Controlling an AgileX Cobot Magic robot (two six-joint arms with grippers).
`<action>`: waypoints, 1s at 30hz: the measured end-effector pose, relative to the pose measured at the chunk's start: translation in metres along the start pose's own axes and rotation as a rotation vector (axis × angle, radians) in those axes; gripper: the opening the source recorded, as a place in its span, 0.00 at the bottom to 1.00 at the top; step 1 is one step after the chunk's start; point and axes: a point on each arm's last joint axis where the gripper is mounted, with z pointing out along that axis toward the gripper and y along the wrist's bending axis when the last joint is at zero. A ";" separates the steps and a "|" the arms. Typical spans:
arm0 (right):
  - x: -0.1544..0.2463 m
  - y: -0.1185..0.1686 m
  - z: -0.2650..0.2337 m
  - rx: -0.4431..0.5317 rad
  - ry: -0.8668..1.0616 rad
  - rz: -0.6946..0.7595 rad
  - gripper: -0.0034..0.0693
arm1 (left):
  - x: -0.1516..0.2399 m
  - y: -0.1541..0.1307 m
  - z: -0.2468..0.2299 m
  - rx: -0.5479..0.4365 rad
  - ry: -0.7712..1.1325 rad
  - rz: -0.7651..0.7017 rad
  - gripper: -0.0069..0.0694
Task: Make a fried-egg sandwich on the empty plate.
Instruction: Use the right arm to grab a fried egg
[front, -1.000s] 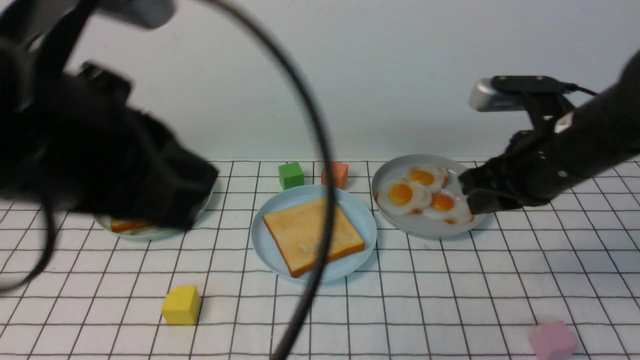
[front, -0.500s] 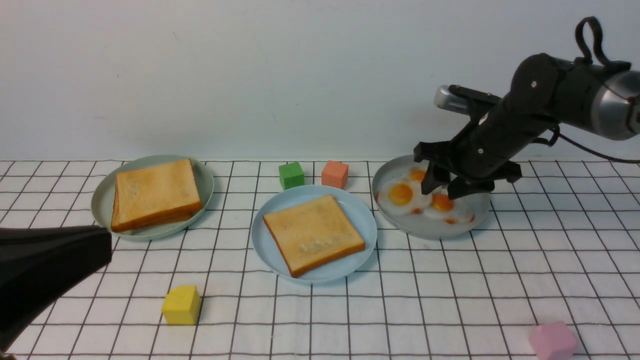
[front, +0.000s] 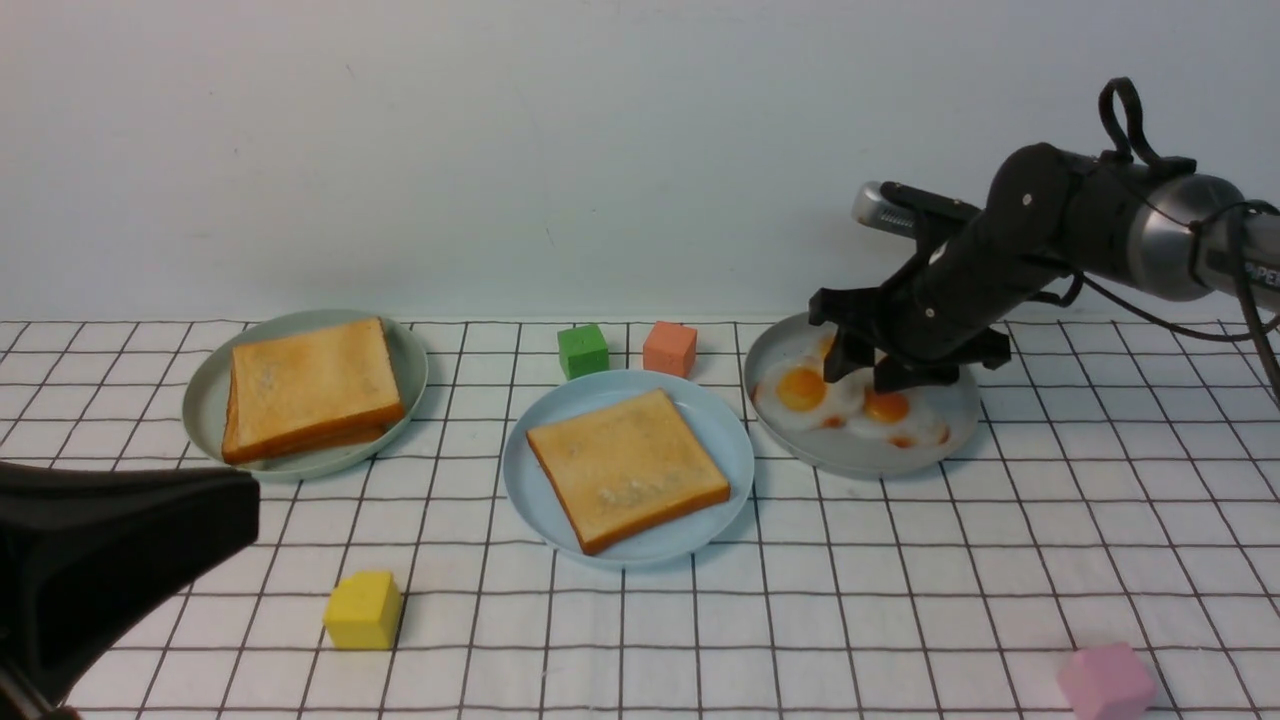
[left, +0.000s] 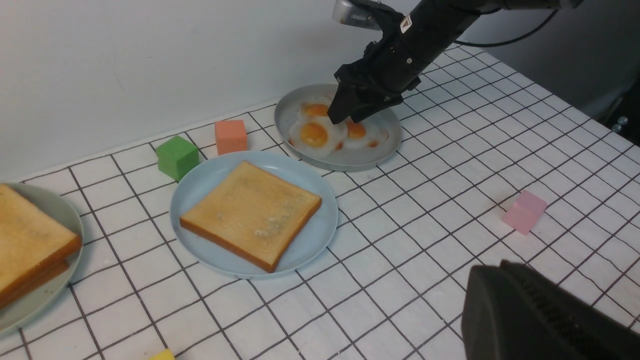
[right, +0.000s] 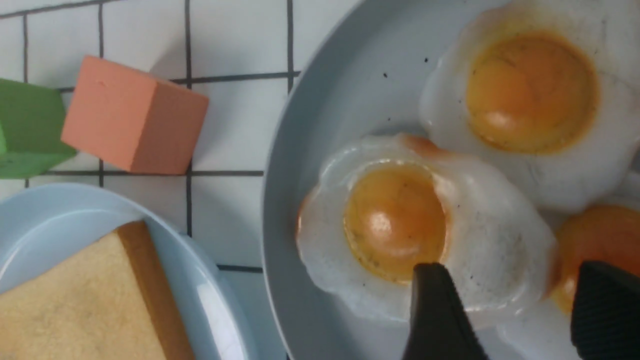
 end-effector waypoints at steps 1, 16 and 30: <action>0.001 -0.001 0.003 0.002 0.003 0.001 0.58 | 0.000 0.000 0.000 0.000 0.001 0.000 0.07; 0.004 -0.002 0.017 0.006 0.007 -0.018 0.58 | 0.001 0.000 0.000 0.001 0.015 -0.002 0.07; -0.007 0.004 0.002 -0.008 -0.080 -0.027 0.58 | 0.002 0.000 0.000 0.004 0.017 -0.008 0.07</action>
